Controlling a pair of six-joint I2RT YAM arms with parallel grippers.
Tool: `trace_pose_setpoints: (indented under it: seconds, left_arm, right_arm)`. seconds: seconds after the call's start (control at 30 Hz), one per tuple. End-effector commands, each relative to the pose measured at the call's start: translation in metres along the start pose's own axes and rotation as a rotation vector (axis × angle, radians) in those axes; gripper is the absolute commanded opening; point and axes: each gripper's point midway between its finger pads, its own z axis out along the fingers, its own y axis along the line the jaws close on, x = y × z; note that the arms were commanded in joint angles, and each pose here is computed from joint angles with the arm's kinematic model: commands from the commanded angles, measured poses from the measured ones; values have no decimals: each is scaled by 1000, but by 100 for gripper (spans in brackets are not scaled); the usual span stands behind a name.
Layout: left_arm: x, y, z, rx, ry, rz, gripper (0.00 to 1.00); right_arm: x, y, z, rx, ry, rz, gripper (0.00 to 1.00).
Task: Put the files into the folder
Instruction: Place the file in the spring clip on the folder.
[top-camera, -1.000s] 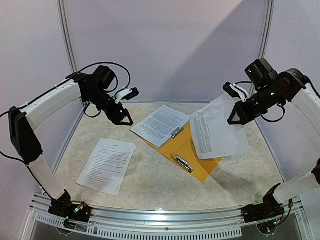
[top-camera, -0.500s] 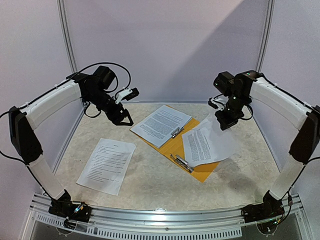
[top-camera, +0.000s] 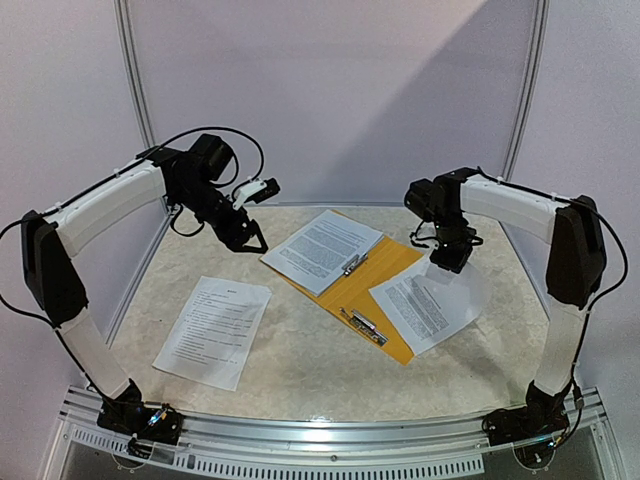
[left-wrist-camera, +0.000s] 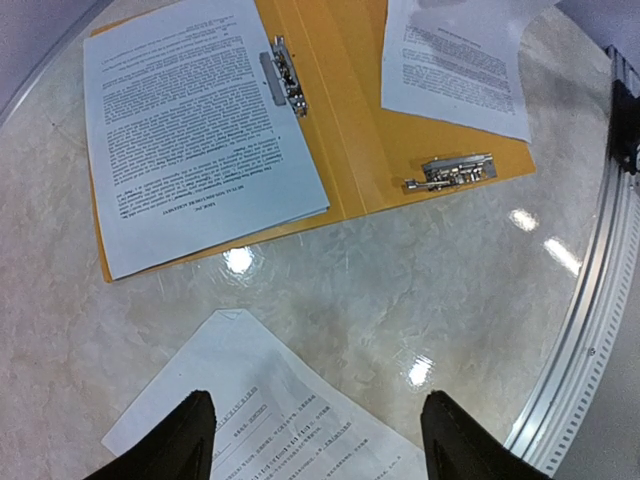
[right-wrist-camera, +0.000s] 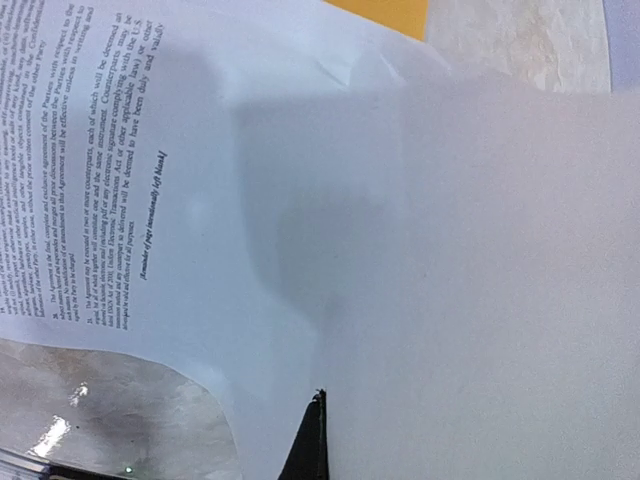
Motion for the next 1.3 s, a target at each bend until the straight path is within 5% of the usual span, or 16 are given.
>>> trace_pose_setpoints:
  seconds: [0.0,0.2,1.03,1.27]
  left_arm:
    - [5,1,11,9,18,10,72]
    - [6,1,11,8,24,8,72]
    - [9,2,15,13,35,5,71]
    - [9,0,11,11,31,11,71]
  right_arm:
    - [-26,-9,-23,-27,-198,-130,0]
    - [-36,0,-15,-86,-200,-198,0]
    - [-82,8,-8,-350,-290,47,0]
    - [-63,-6,9,-315,-186,70,0]
